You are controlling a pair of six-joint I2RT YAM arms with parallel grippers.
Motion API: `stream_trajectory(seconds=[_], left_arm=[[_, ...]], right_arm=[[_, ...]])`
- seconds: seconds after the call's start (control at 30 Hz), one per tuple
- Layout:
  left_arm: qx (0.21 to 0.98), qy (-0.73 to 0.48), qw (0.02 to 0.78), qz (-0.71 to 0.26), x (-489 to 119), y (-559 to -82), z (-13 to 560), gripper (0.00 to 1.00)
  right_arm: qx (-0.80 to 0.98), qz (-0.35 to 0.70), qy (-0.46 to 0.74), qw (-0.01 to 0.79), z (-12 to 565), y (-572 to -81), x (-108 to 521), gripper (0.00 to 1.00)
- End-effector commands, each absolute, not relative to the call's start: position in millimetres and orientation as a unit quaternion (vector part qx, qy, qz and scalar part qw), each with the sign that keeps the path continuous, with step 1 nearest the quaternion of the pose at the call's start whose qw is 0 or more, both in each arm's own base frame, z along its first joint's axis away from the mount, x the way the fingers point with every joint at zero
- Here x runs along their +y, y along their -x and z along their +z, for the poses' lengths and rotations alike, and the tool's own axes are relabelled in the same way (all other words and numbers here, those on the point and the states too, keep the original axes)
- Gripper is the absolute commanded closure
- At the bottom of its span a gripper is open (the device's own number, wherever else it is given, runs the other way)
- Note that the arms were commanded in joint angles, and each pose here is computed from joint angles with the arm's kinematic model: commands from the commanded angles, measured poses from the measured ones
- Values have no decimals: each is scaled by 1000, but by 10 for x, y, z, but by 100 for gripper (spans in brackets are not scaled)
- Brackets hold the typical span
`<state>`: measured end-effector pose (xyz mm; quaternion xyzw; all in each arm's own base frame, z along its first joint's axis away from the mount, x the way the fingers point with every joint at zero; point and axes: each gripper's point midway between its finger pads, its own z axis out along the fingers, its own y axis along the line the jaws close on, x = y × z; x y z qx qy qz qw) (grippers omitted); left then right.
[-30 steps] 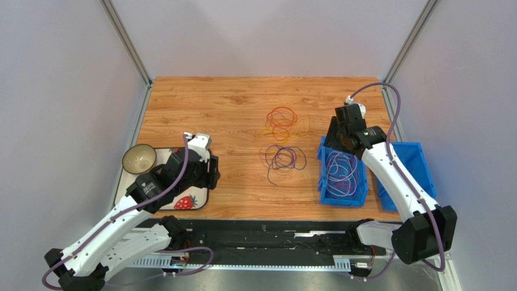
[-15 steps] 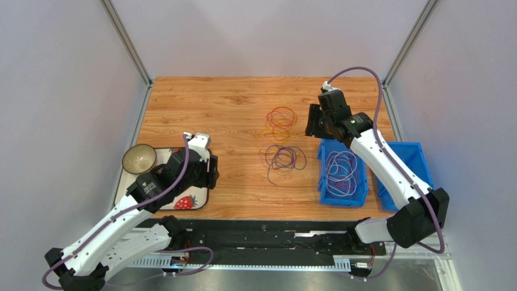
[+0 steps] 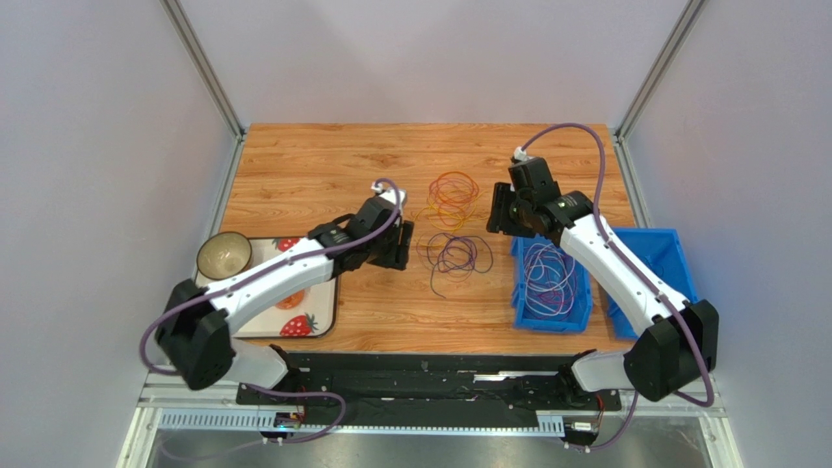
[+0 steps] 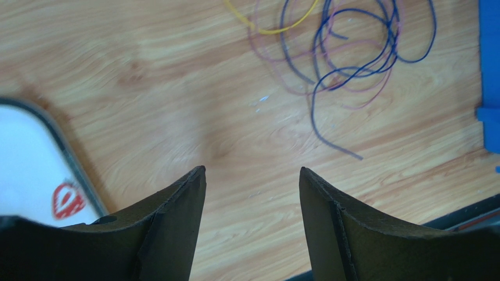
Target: Untangle the cables
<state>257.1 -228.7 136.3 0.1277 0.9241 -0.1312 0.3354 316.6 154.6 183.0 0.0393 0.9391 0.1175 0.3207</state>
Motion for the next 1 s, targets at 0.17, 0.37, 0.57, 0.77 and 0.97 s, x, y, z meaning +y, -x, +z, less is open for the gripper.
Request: stream_trajectory(seconds=[0.17, 0.37, 0.57, 0.77, 0.97], left_arm=[[899, -200, 349, -173, -3392, -3013, 1279, 32], [897, -270, 313, -159, -3646, -2962, 919, 34], [882, -322, 304, -160, -3703, -2912, 779, 33], [856, -382, 303, -171, -3760, -2870, 754, 25], [844, -428, 282, -160, -3826, -2904, 594, 28]], right_arm=[[928, 139, -43, 344, 1867, -2746, 1384, 48], [932, 113, -25, 344, 1870, -2721, 1289, 48], [929, 116, -25, 351, 1943, -2679, 1270, 47], [931, 127, -19, 341, 1894, -2647, 1317, 47], [933, 132, -14, 334, 1857, -2624, 1338, 47]])
